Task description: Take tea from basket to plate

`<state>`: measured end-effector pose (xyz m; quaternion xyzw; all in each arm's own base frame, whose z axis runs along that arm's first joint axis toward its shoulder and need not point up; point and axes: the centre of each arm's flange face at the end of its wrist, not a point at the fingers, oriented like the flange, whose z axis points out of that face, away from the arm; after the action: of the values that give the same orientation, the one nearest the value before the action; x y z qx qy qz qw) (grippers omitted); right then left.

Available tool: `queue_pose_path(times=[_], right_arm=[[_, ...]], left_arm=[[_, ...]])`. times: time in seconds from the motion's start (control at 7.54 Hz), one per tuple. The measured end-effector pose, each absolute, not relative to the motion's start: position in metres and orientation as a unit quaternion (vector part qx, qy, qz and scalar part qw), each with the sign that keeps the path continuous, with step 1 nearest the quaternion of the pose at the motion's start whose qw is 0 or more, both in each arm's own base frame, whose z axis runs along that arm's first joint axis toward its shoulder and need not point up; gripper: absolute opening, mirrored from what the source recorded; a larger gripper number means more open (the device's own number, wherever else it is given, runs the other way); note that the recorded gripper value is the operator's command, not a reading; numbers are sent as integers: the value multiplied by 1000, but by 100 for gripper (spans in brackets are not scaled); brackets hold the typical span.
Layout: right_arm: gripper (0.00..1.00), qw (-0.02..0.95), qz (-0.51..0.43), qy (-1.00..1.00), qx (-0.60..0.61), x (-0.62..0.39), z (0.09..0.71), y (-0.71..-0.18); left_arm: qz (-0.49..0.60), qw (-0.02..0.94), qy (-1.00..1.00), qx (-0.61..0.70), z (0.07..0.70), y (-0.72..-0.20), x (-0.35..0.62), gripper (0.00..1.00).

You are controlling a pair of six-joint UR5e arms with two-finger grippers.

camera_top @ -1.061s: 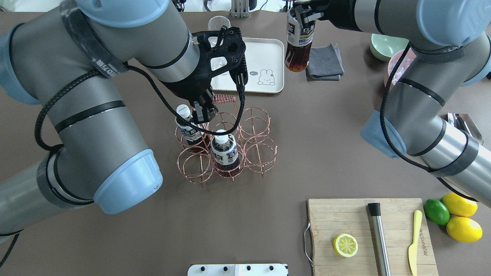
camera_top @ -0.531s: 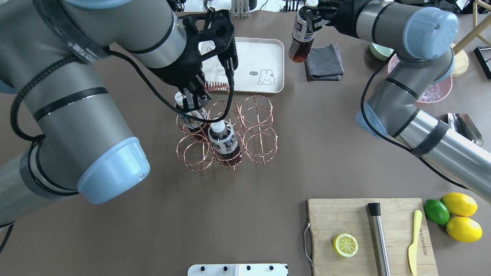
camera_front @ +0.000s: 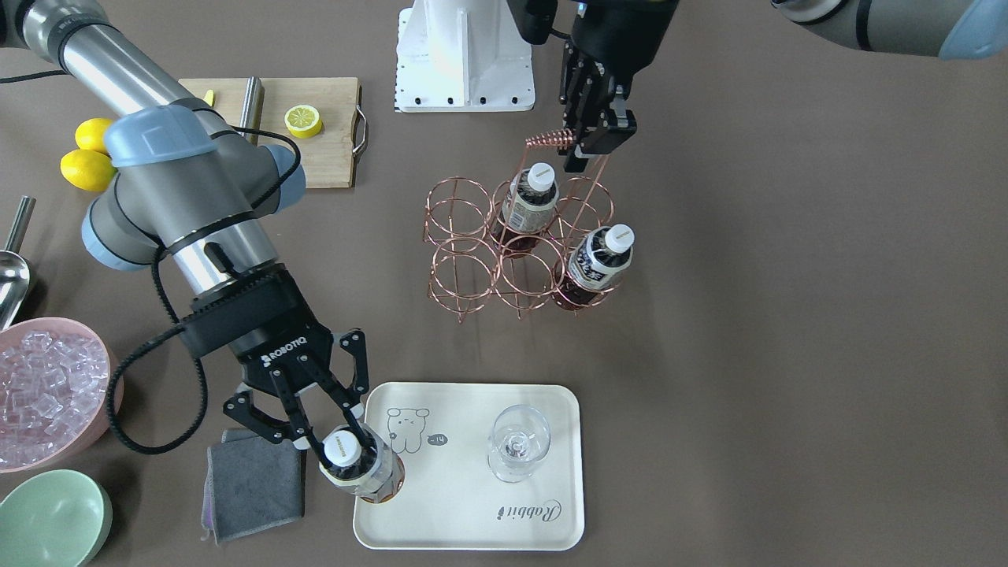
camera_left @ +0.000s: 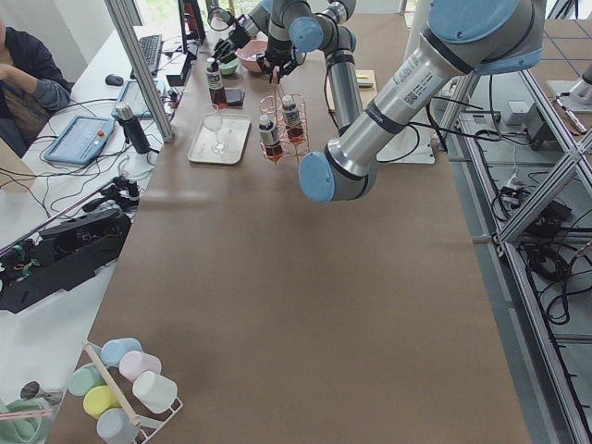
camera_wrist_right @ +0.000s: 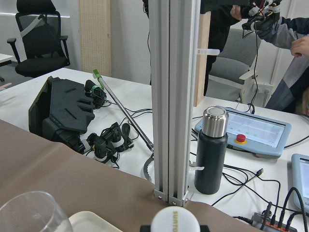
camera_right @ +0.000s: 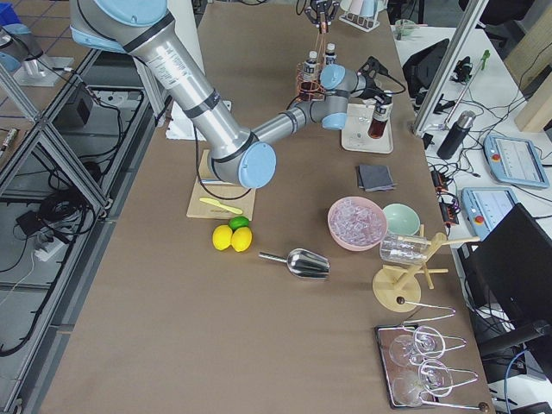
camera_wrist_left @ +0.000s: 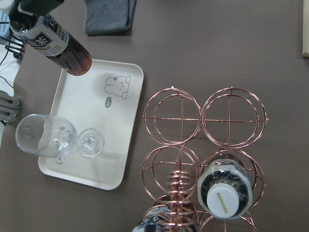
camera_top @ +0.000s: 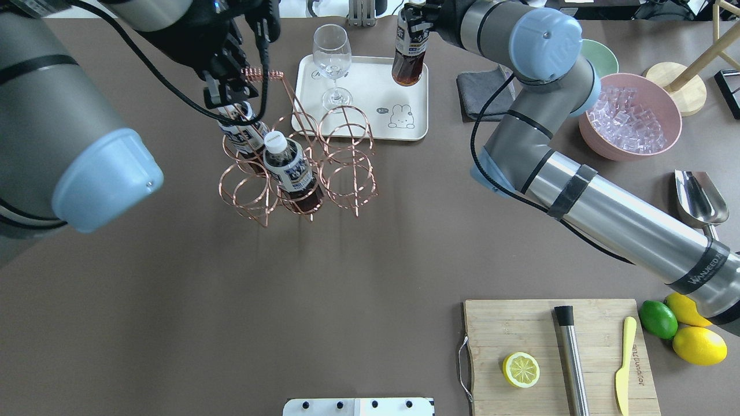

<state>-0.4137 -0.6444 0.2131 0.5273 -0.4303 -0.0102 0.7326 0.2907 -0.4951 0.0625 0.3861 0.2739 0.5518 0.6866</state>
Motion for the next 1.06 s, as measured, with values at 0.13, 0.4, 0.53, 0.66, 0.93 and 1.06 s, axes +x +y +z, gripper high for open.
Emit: queue_pose_path(times=[0.13, 0.4, 0.53, 0.66, 0.93, 1.06], right_arm=[[0, 735, -12, -430, 523, -432, 214, -639], [0, 740, -18, -430, 517, -451, 218, -629], [0, 741, -20, -430, 515, -455, 219, -627], [0, 742, -21, -430, 514, -457, 220, -626], [0, 743, -23, -428, 514, -463, 223, -621], [45, 744, -23, -426, 514, -466, 228, -618]], left_arm=[[559, 684, 268, 384, 81, -514, 261, 0], [572, 685, 244, 380, 127, -544, 199, 0], [575, 690, 229, 375, 151, -556, 168, 0], [584, 691, 215, 368, 176, -573, 138, 0], [602, 683, 221, 350, 230, -604, 86, 0], [602, 685, 227, 340, 260, -609, 63, 0]])
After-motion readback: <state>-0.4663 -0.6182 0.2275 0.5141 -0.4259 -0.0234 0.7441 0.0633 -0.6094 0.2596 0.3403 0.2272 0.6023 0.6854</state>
